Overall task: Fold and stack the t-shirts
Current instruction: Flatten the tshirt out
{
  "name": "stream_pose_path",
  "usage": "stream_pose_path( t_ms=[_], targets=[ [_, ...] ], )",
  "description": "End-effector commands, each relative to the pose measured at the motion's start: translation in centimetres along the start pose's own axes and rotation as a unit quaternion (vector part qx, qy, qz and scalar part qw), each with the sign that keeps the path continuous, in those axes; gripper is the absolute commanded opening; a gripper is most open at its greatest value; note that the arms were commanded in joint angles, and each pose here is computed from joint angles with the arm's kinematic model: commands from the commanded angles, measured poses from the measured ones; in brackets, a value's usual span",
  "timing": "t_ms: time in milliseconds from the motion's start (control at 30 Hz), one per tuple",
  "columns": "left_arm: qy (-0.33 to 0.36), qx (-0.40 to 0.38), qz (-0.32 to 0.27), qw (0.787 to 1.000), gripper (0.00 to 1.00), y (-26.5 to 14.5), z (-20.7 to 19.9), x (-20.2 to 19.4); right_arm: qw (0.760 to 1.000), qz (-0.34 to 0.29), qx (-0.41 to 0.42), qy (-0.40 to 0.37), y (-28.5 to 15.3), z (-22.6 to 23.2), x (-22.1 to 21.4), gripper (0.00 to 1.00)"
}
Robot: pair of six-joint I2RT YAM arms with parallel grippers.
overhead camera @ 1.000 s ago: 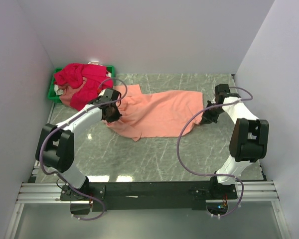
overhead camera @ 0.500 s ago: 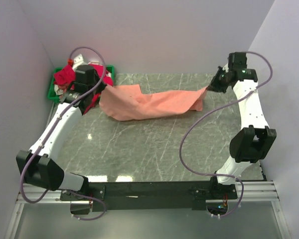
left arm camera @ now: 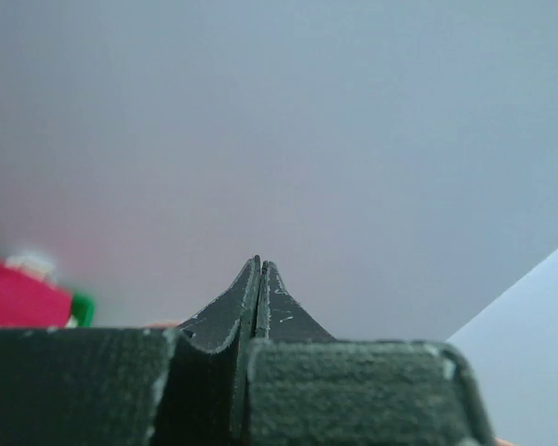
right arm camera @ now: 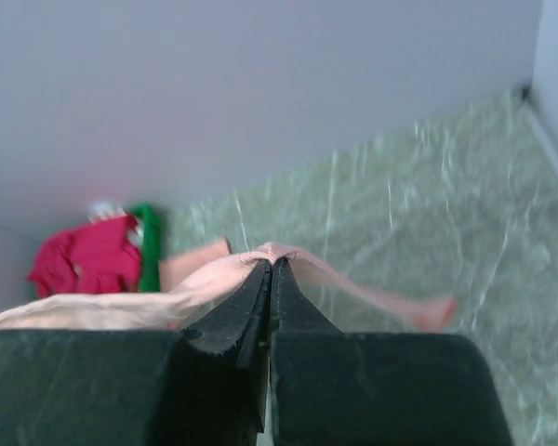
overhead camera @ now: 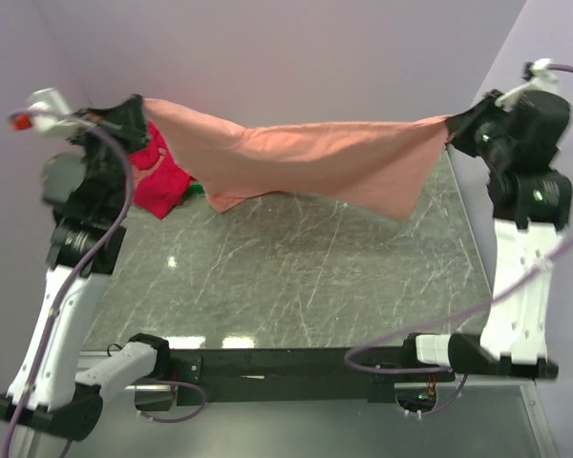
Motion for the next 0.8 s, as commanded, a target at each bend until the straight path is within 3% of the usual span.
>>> stream_pose_path(
  t_ms=[0, 200, 300, 633, 767],
  targets=[
    [-0.010, -0.020, -0.109, 0.994, 0.01, -2.3, -1.1, 6.5, 0.986, -0.150, 0.066, -0.022, -6.7, 3.2, 5.4, 0.00],
    [-0.013, -0.058, -0.174, 0.983, 0.01, -5.1, -2.4, 11.3, 0.966, -0.240, 0.093, -0.024, -12.0, 4.6, 8.0, 0.00],
    [-0.005, -0.089, -0.177, 0.980, 0.01, -4.4, -3.7, 11.7, 0.968, -0.236, 0.087, -0.026, -11.2, 4.3, 8.0, 0.00],
    [-0.002, -0.153, -0.077, 0.985, 0.01, 6.2, -6.3, 2.5, 0.988, -0.154, -0.003, -0.026, -0.9, 0.2, 4.8, 0.00],
    [0.014, -0.160, -0.059, 0.985, 0.01, 9.2, -6.9, 0.6, 0.990, -0.140, -0.016, -0.027, 1.8, -0.1, 5.0, 0.00]
  ],
)
Point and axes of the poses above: each gripper's point midway between its finger pads, its own y axis out along the fingers, its own z axis along the line the jaws close on, x = y × z, the point moved 4 cm from there along -y, back along the fingers, and after that the axes turned 13 degrees about y, right-handed, at the moved point
